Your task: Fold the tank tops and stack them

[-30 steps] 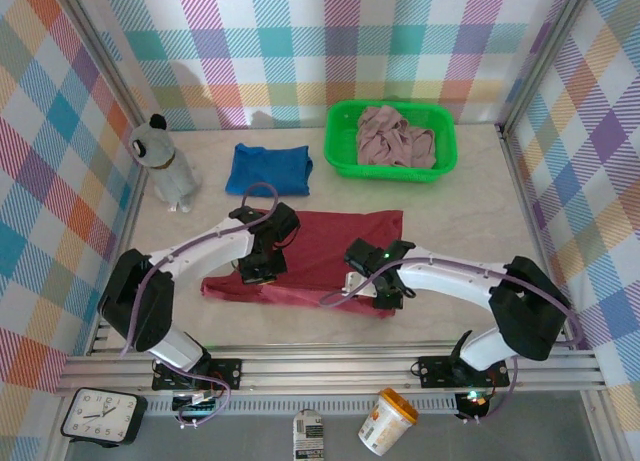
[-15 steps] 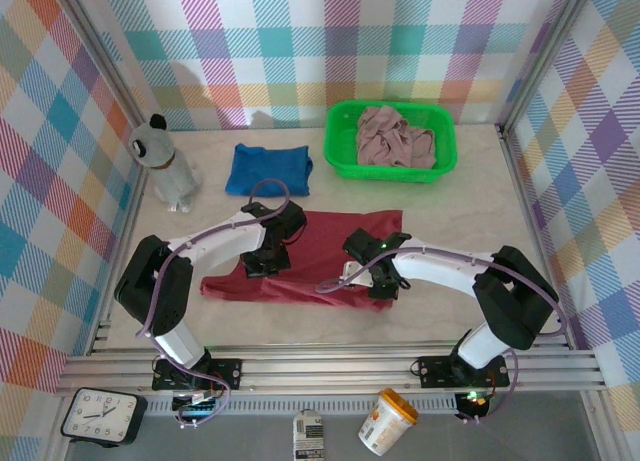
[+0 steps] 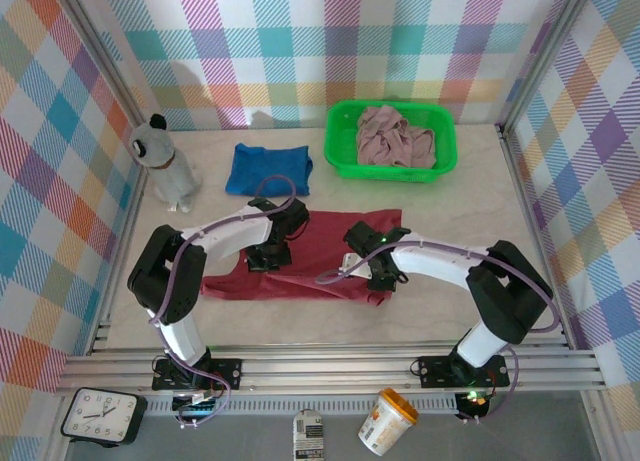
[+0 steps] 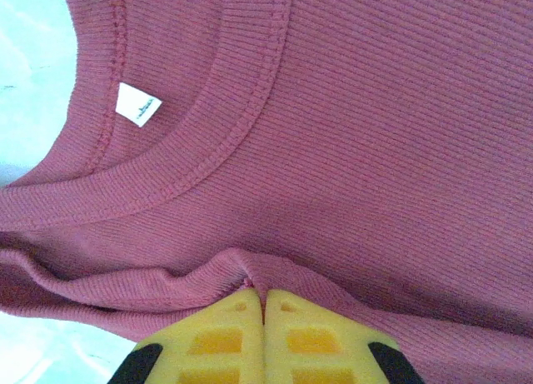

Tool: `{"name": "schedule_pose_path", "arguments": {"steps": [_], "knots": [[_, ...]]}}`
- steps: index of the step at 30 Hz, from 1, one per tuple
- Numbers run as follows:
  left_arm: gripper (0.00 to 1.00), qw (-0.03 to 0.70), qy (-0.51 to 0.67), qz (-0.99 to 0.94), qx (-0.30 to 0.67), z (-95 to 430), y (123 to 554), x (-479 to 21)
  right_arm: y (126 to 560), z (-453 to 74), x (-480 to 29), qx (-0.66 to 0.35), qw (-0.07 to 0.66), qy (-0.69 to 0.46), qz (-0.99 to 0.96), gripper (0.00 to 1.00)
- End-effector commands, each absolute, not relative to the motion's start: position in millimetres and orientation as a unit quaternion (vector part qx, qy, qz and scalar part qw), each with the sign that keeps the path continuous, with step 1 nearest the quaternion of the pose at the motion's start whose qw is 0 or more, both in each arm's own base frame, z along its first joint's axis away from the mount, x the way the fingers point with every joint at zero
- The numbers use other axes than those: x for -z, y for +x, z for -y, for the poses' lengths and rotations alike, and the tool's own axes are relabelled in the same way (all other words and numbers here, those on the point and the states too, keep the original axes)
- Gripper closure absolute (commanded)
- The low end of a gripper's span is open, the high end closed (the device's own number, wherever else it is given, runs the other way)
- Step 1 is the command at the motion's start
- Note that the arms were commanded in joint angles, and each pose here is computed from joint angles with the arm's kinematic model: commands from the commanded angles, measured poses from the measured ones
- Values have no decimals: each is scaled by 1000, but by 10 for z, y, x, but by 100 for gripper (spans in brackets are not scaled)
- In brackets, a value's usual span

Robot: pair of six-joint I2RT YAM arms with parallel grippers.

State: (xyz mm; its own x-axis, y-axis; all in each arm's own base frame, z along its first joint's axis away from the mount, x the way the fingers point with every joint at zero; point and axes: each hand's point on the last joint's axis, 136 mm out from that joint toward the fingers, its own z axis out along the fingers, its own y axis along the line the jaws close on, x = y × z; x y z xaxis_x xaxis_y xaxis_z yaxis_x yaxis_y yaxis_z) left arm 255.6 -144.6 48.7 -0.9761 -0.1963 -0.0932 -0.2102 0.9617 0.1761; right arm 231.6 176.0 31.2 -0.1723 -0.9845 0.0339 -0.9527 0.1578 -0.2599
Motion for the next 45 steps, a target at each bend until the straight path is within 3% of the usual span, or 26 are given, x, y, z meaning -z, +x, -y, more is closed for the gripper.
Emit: {"name": "schedule_pose_path", "arguments": {"steps": [1, 4, 12, 18, 20, 22, 27, 30, 34, 37, 41, 45], "knots": [[90, 45, -98, -990, -93, 1429, 2614, -543, 2439, -1812, -353, 119, 85, -638, -756, 81], [86, 48, -97, -990, -87, 1423, 2587, -598, 2475, -1779, -391, 129, 91, -633, -758, 78], [62, 51, -114, -991, -44, 1418, 2329, -826, 2562, -1705, -608, 150, 113, -592, -784, 62], [52, 27, -136, -990, 17, 1535, 1976, -755, 2075, -1854, -927, 5, 104, -480, -871, 53], [51, 19, -127, -991, 29, 1618, 1913, -651, 1939, -1860, -947, -28, 90, -429, -898, 51], [51, 6, -118, -992, 34, 1691, 1868, -529, 1907, -1912, -1044, -21, 101, -407, -907, 43], [50, 3, -89, -996, 15, 1750, 1909, -391, 1786, -2030, -1072, -61, 72, -337, -937, 40], [50, 10, -77, -997, -13, 1659, 1936, -372, 1815, -1910, -957, -49, 81, -225, -970, 29], [50, 7, -69, -997, -30, 1589, 1905, -319, 1616, -1780, -716, -62, 61, -160, -983, 29], [50, 8, -65, -998, -23, 1599, 1895, -283, 1591, -1780, -647, -93, 87, -134, -983, 32], [50, -1, -57, -998, -35, 1555, 1868, -242, 1667, -1923, -633, -121, 108, -158, -974, 36], [50, -1, -55, -997, -48, 1491, 1839, -227, 1606, -2043, -492, -145, 84, -186, -968, 45]]}}
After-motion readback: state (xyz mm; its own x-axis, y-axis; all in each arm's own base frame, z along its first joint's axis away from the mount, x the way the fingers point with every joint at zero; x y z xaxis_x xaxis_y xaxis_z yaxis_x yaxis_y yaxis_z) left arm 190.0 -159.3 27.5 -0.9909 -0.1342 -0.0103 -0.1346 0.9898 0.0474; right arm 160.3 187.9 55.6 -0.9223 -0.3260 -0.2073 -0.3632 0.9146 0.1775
